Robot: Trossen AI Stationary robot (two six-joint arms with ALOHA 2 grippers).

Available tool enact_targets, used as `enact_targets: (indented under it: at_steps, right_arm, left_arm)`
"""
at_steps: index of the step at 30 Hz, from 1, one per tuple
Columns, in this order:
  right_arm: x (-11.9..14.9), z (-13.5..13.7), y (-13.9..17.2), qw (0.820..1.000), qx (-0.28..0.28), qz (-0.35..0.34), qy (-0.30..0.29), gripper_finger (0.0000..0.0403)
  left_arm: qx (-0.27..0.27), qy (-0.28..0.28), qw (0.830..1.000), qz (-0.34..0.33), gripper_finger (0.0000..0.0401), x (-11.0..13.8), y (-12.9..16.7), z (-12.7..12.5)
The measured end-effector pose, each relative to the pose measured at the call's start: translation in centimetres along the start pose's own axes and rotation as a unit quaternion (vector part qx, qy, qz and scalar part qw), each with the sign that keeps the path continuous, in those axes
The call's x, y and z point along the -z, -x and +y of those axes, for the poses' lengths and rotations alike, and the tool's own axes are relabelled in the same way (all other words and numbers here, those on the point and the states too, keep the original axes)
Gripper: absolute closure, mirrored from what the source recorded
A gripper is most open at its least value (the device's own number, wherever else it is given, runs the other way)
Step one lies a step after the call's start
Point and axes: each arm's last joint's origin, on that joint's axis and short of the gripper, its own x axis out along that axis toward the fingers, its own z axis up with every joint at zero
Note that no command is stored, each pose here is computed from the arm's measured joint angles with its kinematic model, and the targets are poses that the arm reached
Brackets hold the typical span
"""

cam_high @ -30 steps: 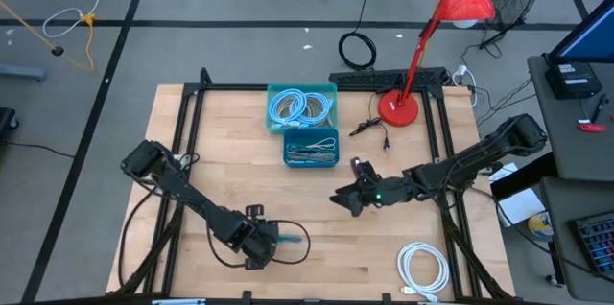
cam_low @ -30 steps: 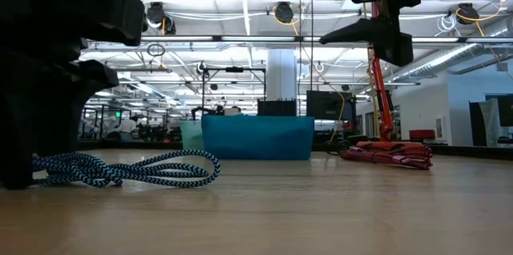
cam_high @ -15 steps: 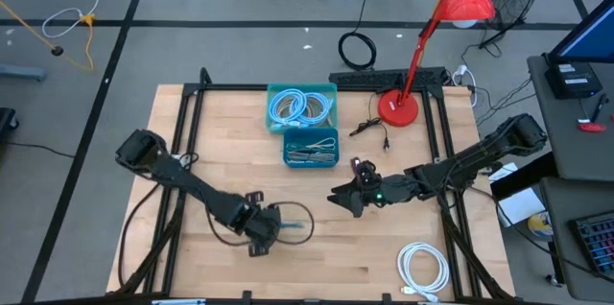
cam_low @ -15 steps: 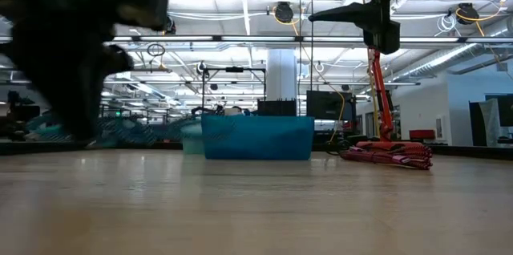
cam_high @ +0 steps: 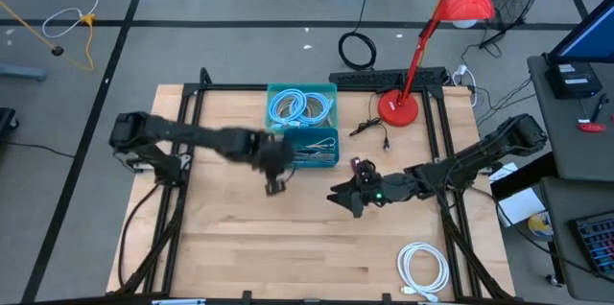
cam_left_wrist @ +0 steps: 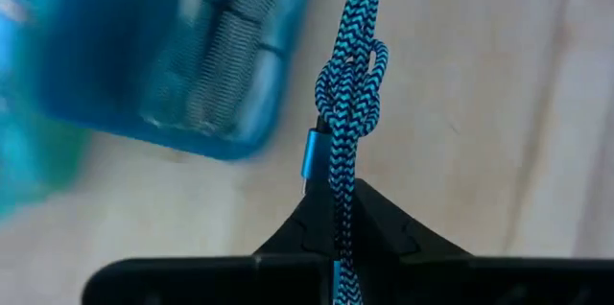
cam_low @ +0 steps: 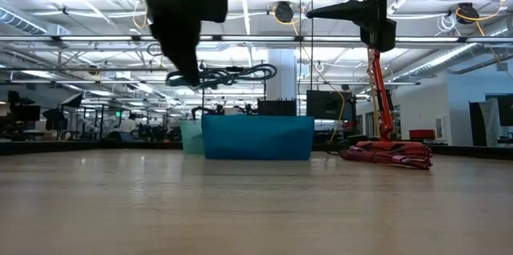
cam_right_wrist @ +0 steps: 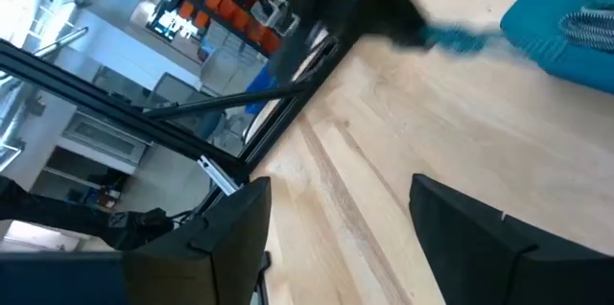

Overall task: Pick & Place USB Port
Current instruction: Put the blue charger cable into the blue bin

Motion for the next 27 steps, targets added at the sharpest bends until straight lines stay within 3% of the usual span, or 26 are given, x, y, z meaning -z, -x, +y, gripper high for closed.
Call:
enact_targets:
  at_steps: [7,11,19,23,27]
  right_arm:
    - [-1.9,-0.9,-0.4,1.000,-0.010,0.020,0.012,0.0165]
    - [-3.5,-2.0,0.0,0.999,0.018,0.028,0.036,0.0165]
    - [-6.2,-3.8,2.0,0.993,0.098,0.023,0.055,0.0165]
    - [-6.7,-4.1,2.8,0.991,0.116,0.023,0.058,0.0165]
    - [-6.8,-4.0,3.2,0.991,0.118,0.025,0.061,0.0165]
  left_arm:
    - [-0.020,0.009,1.000,-0.021,0.0387,-4.6,1.2,6.6]
    - [-0.012,0.007,1.000,-0.014,0.0387,-6.8,0.7,9.1]
    - [0.028,-0.035,0.997,0.055,0.0387,-8.3,-3.9,9.1]
    - [0.006,-0.072,0.993,0.098,0.0387,-7.8,-5.5,8.4]
    - [-0.028,-0.079,0.993,0.078,0.0387,-8.2,-5.8,8.9]
